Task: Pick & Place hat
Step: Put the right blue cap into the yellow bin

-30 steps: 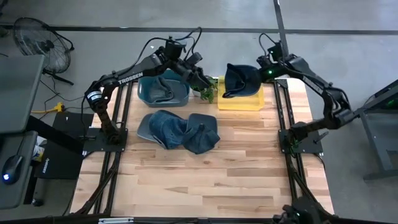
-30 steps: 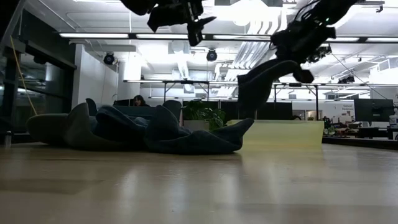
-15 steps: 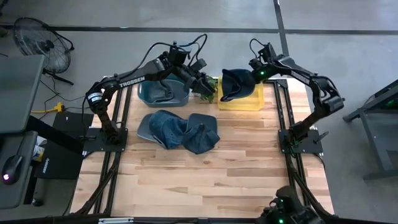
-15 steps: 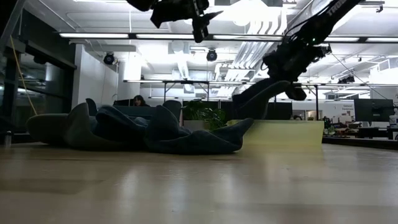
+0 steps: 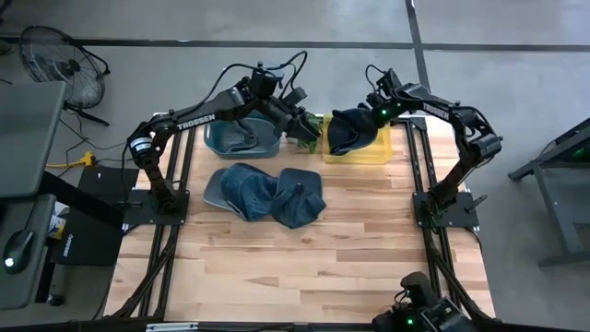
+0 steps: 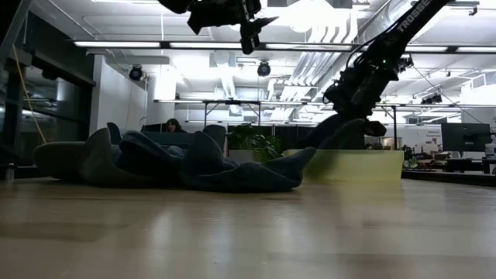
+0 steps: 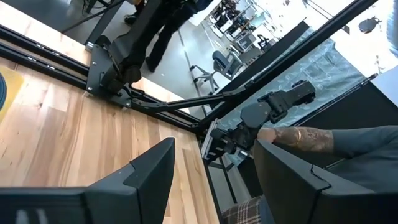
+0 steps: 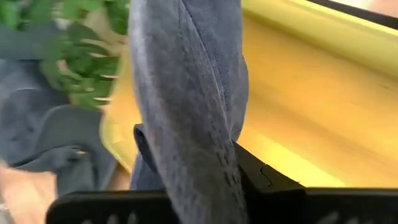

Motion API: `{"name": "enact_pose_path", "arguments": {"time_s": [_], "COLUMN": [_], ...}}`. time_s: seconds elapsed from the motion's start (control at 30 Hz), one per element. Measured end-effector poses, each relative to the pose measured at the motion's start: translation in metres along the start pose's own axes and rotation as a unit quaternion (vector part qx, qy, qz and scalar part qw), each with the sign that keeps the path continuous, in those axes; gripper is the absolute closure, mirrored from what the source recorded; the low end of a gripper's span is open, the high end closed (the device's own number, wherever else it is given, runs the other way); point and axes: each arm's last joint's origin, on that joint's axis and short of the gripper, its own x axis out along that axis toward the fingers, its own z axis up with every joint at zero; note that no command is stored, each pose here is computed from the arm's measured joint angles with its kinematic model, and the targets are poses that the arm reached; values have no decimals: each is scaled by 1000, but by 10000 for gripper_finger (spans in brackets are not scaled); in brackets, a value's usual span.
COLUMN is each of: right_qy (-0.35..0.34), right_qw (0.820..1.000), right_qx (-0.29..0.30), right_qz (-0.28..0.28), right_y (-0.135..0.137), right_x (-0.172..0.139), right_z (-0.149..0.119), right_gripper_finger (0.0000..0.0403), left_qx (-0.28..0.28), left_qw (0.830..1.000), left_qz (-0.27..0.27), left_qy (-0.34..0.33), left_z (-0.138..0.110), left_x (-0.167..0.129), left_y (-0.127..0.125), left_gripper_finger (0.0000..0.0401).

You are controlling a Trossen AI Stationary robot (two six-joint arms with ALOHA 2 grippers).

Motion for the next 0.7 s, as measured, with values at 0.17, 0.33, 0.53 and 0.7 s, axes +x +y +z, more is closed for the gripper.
{"name": "enact_pose_path", "arguments": {"time_s": [0.17, 0.33, 0.53, 0.7], "right_qy": [19, 21, 22, 33], "right_qw": [999, 997, 994, 994], "right_qx": [1, 2, -2, 2], "right_qz": [-48, -73, -102, -106], "right_y": [-3, -5, -7, -9], "right_x": [0, 0, -1, -2], "right_z": [-5, -6, -7, -9], "right_gripper_finger": [383, 382, 321, 248], "left_qx": [-8, -8, -9, -13], "left_qw": [1000, 1000, 1000, 1000], "left_qz": [12, 14, 17, 19], "left_qy": [0, -1, -2, -1], "left_z": [-1, -1, -1, -2], "left_x": [0, 0, 0, 0], "left_y": [1, 2, 2, 2], "left_gripper_finger": [186, 186, 186, 186]}}
